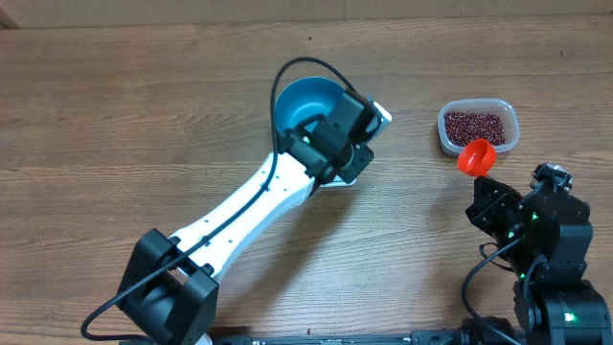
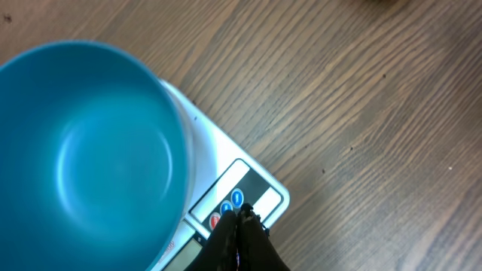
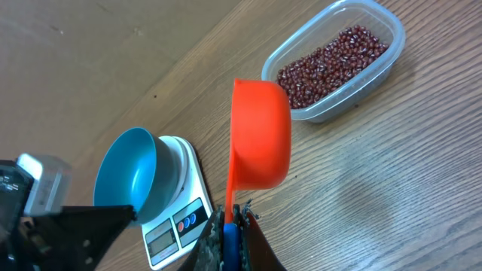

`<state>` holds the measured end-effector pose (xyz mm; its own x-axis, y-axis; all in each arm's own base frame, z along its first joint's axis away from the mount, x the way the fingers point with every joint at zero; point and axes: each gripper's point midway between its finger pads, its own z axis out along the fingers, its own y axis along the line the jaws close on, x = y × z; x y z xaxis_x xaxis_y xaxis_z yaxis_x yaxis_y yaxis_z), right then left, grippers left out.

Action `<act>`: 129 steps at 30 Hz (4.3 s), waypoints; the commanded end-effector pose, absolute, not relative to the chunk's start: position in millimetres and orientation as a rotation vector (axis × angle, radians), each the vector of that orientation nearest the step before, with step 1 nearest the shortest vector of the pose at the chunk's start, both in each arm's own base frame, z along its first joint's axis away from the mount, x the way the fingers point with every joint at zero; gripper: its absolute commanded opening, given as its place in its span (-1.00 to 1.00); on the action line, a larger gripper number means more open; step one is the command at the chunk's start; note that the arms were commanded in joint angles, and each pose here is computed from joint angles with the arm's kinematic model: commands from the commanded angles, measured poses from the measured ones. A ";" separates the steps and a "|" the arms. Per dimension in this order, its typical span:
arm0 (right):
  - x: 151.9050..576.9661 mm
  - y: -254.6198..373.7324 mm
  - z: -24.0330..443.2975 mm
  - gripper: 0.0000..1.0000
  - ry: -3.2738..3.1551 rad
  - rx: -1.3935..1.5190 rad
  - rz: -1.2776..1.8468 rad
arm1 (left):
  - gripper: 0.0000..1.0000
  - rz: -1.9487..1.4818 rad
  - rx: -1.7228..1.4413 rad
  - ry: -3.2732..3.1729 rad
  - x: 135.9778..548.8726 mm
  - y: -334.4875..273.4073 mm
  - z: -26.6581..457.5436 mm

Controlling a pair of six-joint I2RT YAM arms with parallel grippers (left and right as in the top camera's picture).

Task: Scoop item into bowl and weigh 150g on scale

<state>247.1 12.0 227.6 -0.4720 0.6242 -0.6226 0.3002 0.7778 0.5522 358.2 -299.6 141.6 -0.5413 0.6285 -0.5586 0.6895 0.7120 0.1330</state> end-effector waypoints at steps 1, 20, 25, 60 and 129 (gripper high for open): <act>248.2 9.5 238.5 -0.93 2.055 0.687 0.459 | -0.91 -0.063 1.041 2.294 357.8 -295.6 132.2; 253.3 9.6 223.4 -0.93 2.118 0.711 0.442 | -0.91 0.048 1.028 2.274 361.1 -278.2 86.8; 253.9 9.6 222.0 -0.92 2.123 0.713 0.441 | -0.92 0.069 1.056 2.316 361.1 -278.5 59.9; 252.2 9.5 219.8 -0.93 2.134 0.717 0.437 | -0.91 0.282 0.968 2.382 373.6 -253.7 22.1; 249.1 9.6 215.7 -0.93 2.154 0.725 0.432 | -0.91 0.229 0.965 2.447 362.7 -252.6 11.8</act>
<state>247.1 11.9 204.7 -0.5355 0.6246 -0.5684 0.3576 0.7774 0.5174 364.8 -258.0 21.4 -0.5989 0.6919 -0.4032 0.6063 0.7207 0.3362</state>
